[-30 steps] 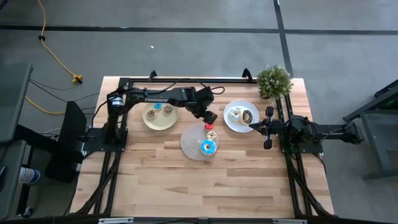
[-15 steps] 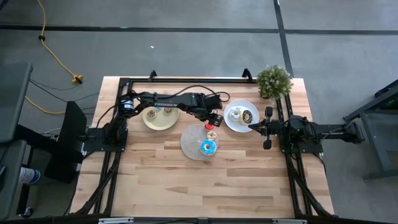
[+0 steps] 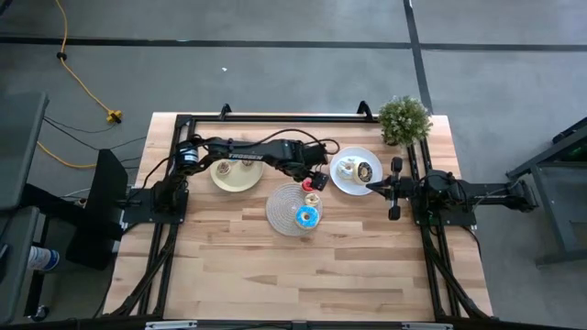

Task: Pick & Place donuts
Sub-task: Put the small red donut on the brown plate

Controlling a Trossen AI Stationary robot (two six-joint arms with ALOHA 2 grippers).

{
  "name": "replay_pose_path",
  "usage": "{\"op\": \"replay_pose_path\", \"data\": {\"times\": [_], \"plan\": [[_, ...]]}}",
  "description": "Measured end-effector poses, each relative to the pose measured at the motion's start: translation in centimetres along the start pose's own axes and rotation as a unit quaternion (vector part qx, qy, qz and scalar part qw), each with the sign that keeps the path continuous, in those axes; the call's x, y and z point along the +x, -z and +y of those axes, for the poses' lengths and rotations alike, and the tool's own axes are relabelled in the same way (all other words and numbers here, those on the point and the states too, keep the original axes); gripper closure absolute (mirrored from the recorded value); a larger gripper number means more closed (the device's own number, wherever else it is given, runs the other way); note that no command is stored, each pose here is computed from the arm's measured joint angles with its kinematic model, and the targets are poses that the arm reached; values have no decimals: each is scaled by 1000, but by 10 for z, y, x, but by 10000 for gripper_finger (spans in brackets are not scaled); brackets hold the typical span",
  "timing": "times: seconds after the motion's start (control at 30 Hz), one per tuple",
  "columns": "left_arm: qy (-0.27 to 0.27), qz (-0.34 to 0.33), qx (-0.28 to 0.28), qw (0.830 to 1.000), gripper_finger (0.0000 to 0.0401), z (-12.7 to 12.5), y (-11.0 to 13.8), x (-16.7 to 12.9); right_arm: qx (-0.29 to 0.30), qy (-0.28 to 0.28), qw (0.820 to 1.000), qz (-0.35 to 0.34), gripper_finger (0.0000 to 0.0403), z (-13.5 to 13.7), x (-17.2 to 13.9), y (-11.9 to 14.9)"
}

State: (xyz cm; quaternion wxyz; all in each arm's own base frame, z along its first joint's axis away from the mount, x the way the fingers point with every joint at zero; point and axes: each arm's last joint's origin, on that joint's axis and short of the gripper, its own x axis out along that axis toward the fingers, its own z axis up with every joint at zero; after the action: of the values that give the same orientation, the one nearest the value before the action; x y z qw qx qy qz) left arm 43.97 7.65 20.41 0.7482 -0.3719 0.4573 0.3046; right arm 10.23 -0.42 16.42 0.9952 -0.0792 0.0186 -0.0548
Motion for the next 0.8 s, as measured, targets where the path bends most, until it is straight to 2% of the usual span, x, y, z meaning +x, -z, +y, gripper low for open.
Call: {"op": "replay_pose_path", "data": {"times": [0.13,0.23,0.47,0.8], "plan": [[-6,2,5,1000,55,-4,1,3,0,0,1000,0,402,0,0,0],[-35,34,24,999,54,-4,2,12,0,0,1000,0,402,0,0,0],[-61,52,72,994,61,-17,-12,14,-1,-1,1000,7,402,0,1,1],[-46,83,72,993,62,-25,-15,22,-1,-1,1000,13,402,0,2,2]]}}
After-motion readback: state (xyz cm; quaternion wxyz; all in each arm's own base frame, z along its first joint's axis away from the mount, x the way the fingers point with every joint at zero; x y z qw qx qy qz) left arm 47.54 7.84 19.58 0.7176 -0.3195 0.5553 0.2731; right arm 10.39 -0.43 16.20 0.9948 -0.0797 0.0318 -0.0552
